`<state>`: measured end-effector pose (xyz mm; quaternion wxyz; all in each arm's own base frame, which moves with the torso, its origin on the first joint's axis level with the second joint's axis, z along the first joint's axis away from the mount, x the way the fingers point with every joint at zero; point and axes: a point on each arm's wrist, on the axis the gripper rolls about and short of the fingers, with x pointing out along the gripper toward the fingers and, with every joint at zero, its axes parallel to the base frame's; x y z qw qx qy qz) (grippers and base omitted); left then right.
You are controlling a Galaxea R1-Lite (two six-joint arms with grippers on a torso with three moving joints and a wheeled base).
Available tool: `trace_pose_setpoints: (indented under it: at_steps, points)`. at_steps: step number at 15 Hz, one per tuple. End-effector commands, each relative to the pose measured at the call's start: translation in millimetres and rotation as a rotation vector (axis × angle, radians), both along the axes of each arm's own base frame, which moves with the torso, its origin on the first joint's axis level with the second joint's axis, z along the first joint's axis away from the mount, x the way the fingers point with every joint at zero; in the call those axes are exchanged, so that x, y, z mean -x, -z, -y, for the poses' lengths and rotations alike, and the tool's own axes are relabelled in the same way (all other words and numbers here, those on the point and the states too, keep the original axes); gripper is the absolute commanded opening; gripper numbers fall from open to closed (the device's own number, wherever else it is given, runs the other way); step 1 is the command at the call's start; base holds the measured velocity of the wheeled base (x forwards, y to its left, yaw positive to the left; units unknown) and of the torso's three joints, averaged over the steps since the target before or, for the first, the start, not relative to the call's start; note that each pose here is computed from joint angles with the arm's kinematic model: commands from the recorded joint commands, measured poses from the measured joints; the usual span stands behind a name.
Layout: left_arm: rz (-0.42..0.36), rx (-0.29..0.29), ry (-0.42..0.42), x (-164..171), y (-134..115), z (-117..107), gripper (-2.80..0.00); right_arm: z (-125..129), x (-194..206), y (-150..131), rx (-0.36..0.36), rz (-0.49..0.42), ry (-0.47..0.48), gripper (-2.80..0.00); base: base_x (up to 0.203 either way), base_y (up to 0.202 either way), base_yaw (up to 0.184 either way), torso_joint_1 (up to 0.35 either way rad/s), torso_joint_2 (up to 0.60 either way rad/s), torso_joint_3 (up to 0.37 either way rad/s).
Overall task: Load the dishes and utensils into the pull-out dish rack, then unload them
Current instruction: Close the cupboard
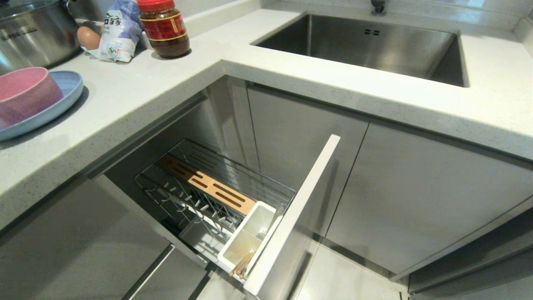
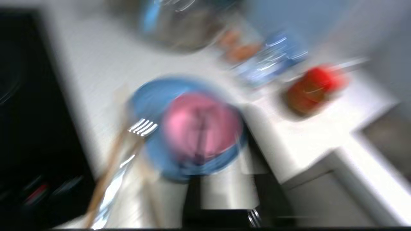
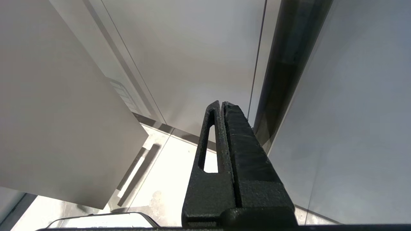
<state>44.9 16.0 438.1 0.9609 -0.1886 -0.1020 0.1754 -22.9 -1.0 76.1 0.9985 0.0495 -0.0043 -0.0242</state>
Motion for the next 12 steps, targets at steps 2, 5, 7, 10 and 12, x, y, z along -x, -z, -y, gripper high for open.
trace_pose_setpoints:
  at_steps: [2,5,7,10,12]
  points:
    - [0.145,0.070,0.181,-3.6,-24.9,7.3,-2.80,0.0,0.3,0.1,-0.001,0.005,0.000,-2.80,0.000,0.000,0.000,0.000,0.00,0.000]
    - [0.169,0.118,0.274,1.7,-26.0,11.7,-2.80,0.0,0.3,0.1,-0.001,0.005,0.000,-2.80,0.000,0.000,0.000,0.000,0.00,0.000]
    - [0.199,0.107,0.303,26.3,-22.2,13.6,-2.80,0.0,0.3,0.1,-0.001,0.005,0.000,-2.80,0.000,0.000,0.000,0.000,0.00,0.000]
    - [0.212,0.006,0.311,72.7,-0.8,15.5,-2.80,0.0,0.3,0.1,-0.001,0.005,-0.001,-2.80,0.000,0.000,0.000,0.000,0.00,0.000]
    - [0.218,-0.094,0.327,113.3,30.5,17.1,-2.80,0.0,0.3,0.1,-0.001,0.005,0.000,-2.80,0.000,0.000,0.000,0.000,0.00,0.000]
